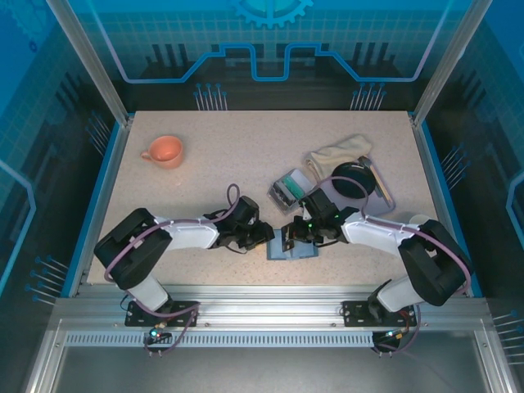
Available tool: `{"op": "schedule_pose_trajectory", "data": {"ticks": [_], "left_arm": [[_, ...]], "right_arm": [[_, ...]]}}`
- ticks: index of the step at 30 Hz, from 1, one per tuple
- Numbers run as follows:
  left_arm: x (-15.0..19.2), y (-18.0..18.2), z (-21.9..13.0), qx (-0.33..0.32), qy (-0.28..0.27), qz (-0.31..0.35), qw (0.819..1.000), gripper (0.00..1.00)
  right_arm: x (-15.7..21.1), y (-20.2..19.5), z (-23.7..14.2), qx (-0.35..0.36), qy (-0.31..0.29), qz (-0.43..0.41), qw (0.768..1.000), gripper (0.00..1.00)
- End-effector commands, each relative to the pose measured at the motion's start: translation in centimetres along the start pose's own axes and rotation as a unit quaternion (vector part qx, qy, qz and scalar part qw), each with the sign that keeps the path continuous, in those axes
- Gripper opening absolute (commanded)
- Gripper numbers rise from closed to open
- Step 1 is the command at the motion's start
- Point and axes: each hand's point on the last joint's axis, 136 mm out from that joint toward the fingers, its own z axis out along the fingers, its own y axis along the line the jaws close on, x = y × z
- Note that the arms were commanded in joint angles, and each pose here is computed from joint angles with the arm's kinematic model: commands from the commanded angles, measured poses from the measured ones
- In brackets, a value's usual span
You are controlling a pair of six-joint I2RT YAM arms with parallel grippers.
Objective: Put the credit cards into the card holder
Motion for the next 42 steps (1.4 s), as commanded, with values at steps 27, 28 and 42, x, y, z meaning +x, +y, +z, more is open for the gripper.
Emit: {"op": "schedule_pose_trajectory", "data": {"ticks": [27,28,42], "left_arm": [[1.4,-0.3,0.4,-0.046,0.045,0.044,0.997,0.38],[1.3,-0.5,0.1,-0.045,0.043,0.047,0.997,0.40],[1.5,1.0,0.6,-0.129,0.055,0.055,0.989,0.35]], "right_arm": [[0.8,-1.9,-0.4,-0.016,0.012,0.030,0.999,0.00],[0.9,-2.2,-0.3,-0.009,0.013,0.031,0.999,0.00],[0.5,-2.0,-0.8,-0.013,0.001,0.029,1.000,0.00]]}}
